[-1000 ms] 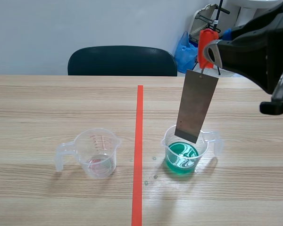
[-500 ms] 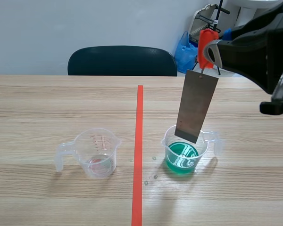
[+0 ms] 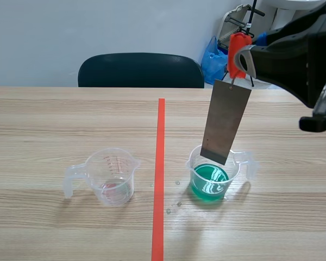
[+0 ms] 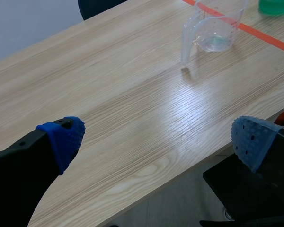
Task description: Do the redox reaction experiment
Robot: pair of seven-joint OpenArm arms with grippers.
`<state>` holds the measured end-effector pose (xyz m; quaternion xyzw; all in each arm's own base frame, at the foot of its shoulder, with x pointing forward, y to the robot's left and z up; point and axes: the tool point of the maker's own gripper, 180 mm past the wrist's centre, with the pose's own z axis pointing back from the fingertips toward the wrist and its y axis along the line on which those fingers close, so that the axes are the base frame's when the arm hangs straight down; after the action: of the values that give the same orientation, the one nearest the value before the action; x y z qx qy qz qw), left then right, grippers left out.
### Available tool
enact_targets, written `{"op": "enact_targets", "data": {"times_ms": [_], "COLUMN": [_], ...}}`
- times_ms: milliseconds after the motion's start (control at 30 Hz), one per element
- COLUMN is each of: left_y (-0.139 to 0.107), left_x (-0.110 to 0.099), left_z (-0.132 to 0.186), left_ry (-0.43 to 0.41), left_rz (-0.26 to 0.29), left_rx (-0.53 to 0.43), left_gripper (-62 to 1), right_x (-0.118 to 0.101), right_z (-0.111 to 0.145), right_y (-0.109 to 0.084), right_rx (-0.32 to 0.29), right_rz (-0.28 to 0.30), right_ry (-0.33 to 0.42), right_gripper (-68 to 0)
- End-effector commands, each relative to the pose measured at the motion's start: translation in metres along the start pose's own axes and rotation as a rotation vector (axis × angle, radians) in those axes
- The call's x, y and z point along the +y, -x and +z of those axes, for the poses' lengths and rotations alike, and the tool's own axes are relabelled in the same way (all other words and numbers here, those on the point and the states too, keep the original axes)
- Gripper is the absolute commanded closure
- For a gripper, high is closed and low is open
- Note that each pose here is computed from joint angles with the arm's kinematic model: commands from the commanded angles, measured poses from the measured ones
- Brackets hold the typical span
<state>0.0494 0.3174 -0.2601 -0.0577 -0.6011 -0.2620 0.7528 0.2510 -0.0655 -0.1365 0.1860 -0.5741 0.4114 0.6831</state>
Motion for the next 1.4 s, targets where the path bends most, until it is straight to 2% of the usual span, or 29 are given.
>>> {"op": "enact_targets", "data": {"times_ms": [0,1033,1367], "left_y": [-0.006,-0.007,-0.007], "left_x": [0.001,0.001,0.001], "left_z": [-0.002,-0.002,-0.002], "left_ry": [-0.006,-0.007,-0.006], "left_rz": [0.003,0.003,0.003], "left_rx": [-0.028,-0.037,-0.036], "left_gripper": [-62.3,-62.3,-62.3], "right_x": [-0.004,-0.004,-0.003], "right_z": [0.002,0.002,-0.001], "right_y": [-0.009,-0.009,-0.019], "right_rx": [-0.027,-0.029,-0.061], "right_rz": [0.018,0.02,0.034], "right_ry": [0.007,0.008,-0.005], "right_gripper": [-0.8,-0.8,-0.8]}}
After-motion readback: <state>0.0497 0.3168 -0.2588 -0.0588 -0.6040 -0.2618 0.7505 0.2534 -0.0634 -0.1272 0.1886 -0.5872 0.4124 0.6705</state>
